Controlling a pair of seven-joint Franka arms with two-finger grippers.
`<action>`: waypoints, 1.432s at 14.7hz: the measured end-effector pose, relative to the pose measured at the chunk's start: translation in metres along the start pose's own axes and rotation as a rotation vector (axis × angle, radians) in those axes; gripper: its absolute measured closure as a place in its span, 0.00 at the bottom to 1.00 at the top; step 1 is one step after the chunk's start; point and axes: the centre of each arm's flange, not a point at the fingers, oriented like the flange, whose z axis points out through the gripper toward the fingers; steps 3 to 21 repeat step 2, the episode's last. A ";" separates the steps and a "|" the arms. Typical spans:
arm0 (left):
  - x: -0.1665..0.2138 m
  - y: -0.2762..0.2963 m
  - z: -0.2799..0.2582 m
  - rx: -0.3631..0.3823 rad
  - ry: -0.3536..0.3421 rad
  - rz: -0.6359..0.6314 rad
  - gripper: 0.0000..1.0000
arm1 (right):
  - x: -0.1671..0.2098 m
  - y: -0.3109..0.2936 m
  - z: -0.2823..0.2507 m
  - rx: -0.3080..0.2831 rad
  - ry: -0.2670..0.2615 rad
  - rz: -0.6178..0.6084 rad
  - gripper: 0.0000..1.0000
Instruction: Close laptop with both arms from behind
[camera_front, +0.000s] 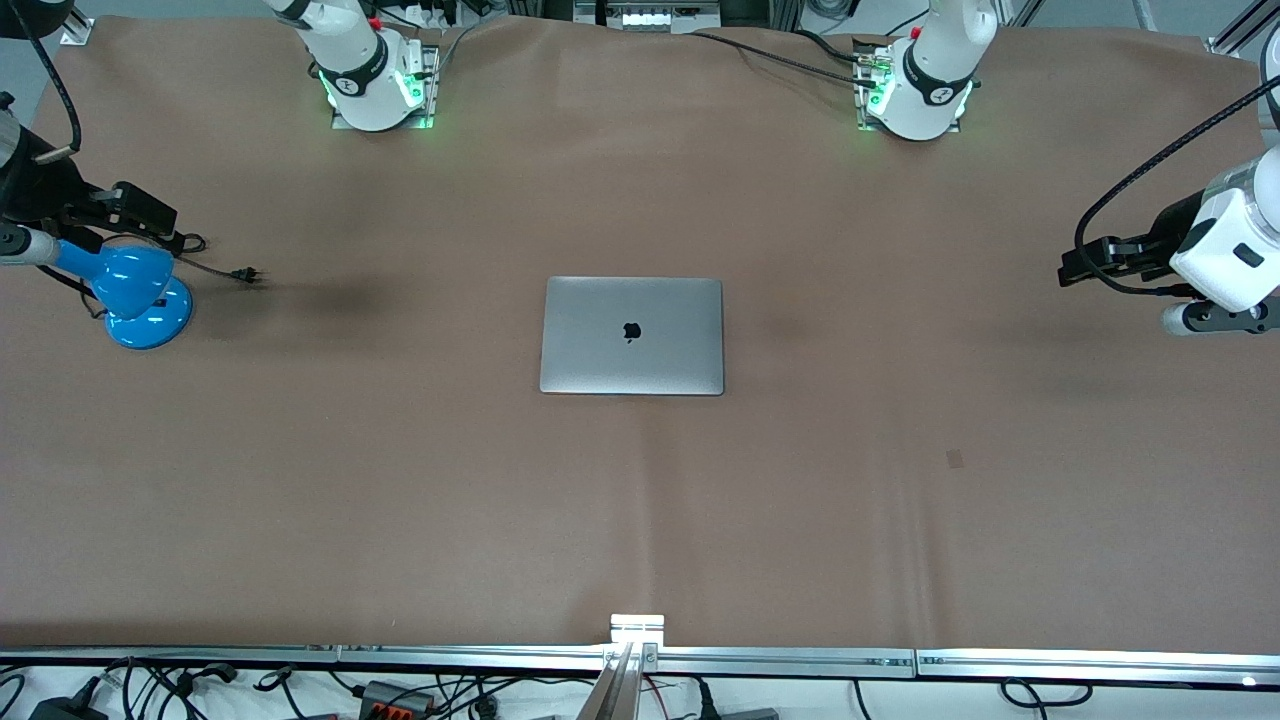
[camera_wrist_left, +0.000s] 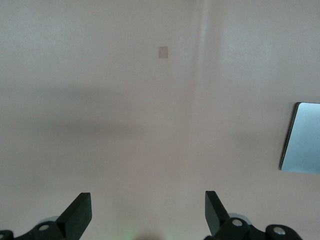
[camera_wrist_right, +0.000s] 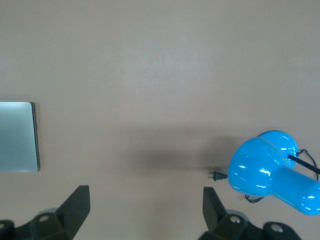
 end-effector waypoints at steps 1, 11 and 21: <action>0.000 0.000 0.000 0.000 0.000 0.000 0.00 | 0.000 0.000 0.000 0.000 0.000 0.000 0.00; 0.000 0.000 0.000 0.000 0.000 -0.001 0.00 | 0.000 0.000 0.000 0.000 0.000 0.000 0.00; 0.000 0.000 0.000 0.000 0.000 -0.001 0.00 | 0.000 0.000 0.000 0.000 0.000 0.000 0.00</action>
